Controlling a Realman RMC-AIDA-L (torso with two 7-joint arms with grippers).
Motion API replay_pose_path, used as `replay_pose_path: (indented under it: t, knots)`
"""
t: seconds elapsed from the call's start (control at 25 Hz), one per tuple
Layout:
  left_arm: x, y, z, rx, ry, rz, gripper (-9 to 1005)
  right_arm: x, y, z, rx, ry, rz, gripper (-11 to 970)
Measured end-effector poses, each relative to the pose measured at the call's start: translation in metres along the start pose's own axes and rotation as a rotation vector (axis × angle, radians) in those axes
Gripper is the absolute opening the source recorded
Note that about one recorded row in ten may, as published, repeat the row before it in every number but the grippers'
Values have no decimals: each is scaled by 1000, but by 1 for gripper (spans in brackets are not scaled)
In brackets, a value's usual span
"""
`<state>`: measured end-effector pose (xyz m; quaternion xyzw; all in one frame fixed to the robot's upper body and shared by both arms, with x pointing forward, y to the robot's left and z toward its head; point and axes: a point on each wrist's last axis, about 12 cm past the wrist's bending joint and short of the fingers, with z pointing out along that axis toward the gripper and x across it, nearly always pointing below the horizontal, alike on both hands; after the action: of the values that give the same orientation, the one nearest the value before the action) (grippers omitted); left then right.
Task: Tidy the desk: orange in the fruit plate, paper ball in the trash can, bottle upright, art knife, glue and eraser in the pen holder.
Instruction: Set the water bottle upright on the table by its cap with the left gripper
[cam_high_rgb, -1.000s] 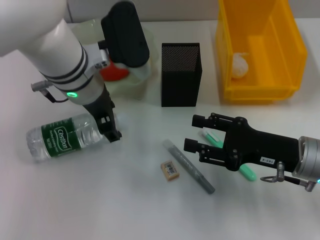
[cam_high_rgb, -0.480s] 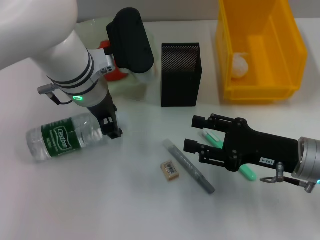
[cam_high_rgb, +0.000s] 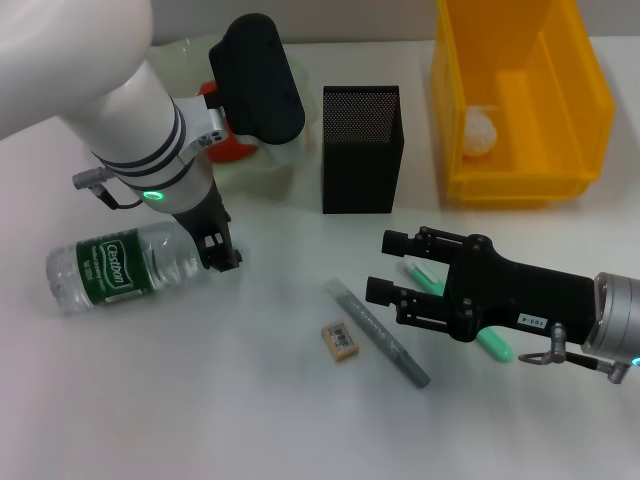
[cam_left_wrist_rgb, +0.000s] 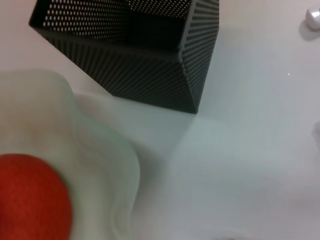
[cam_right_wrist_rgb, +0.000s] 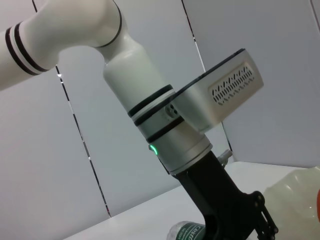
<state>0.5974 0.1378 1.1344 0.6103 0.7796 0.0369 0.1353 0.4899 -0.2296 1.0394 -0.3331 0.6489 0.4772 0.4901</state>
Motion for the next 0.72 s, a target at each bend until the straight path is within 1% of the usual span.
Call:
replay_pose_path:
  t: [0.16, 0.2, 0.32, 0.36, 0.4, 0.56, 0.6, 0.64, 0.72]
  knots:
    - [-1, 0, -5, -10, -21, -3, 446, 0, 0, 0, 1, 0, 1, 674]
    - [0, 2, -18, -41, -81, -30, 445, 0, 0, 0, 1, 0, 1, 674]
    - [7, 3, -31, -77, -159, -73, 444, 1, 0, -1, 5, 2, 2, 674]
    - [7, 3, -31, -77, -159, -73, 444, 1, 0, -1, 7, 3, 3, 673]
    - [19, 3, -42, -108, -225, -121, 444, 2, 0, -1, 9, 4, 3, 673]
    - [38, 3, -53, -137, -282, -196, 443, 1, -1, 0, 8, 4, 1, 673]
    - [48, 2, -55, -136, -303, -235, 443, 0, -1, 0, 6, 4, -1, 673]
    - [48, 2, -55, -136, -303, -235, 442, 0, -1, 0, 6, 4, -1, 673]
    - [60, 1, -55, -126, -327, -280, 442, -1, -2, 1, 4, 5, -4, 673]
